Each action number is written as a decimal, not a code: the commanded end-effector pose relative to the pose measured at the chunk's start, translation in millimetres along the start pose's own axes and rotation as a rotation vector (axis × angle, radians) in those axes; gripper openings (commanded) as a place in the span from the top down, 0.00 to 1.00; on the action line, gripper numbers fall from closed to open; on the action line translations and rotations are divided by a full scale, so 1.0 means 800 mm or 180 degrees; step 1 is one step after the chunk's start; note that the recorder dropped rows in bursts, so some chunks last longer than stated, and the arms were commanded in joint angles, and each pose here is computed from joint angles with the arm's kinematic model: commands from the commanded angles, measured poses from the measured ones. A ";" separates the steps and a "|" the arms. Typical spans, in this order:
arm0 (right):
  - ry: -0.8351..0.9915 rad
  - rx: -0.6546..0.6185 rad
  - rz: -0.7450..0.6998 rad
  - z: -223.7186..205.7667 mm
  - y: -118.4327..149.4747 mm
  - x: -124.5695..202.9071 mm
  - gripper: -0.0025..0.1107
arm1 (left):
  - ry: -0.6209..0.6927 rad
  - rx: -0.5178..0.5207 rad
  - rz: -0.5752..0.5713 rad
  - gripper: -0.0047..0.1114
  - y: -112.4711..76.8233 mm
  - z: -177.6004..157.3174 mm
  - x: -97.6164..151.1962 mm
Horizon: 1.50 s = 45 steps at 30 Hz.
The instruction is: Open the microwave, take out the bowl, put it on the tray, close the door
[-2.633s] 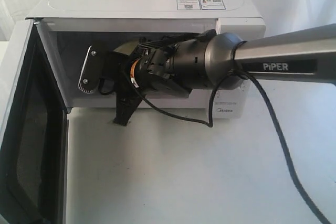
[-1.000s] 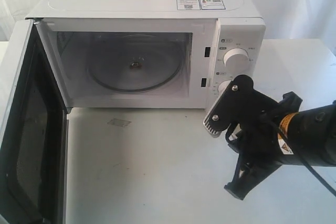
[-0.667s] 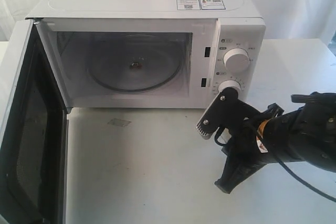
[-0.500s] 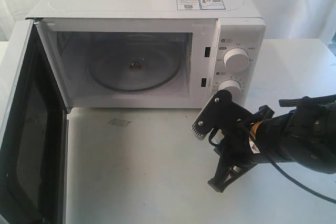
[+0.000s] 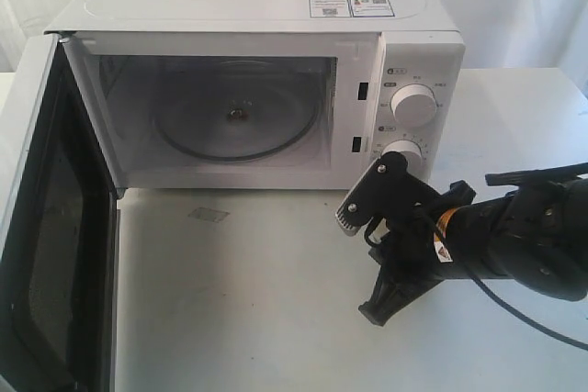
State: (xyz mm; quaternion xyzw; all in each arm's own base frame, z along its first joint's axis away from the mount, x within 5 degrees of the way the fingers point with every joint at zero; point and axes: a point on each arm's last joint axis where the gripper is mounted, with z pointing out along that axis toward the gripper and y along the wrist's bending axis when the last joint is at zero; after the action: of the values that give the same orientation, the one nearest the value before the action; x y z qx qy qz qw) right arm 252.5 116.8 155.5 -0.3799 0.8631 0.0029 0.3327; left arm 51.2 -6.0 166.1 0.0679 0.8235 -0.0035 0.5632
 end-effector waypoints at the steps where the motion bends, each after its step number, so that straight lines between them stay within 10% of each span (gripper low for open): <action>1: -0.0067 0.0011 -0.0042 0.001 -0.002 -0.002 0.98 | 0.0005 -0.0007 -0.0025 0.96 0.000 0.000 0.001; 25: 0.0005 -0.0053 -0.0135 0.015 0.001 0.005 0.97 | 0.0005 -0.0007 -0.0025 0.96 0.000 0.000 0.001; 45: 0.0171 -0.0026 -0.0103 0.015 -0.003 0.012 0.76 | 0.0005 -0.0007 -0.0025 0.96 0.000 0.000 0.001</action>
State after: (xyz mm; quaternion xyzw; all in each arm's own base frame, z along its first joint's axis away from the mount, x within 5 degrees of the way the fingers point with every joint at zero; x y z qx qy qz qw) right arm 254.5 117.5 142.4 -0.3982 0.8615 -0.0013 0.3151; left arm 51.2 -6.0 166.1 0.0679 0.8235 -0.0035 0.5632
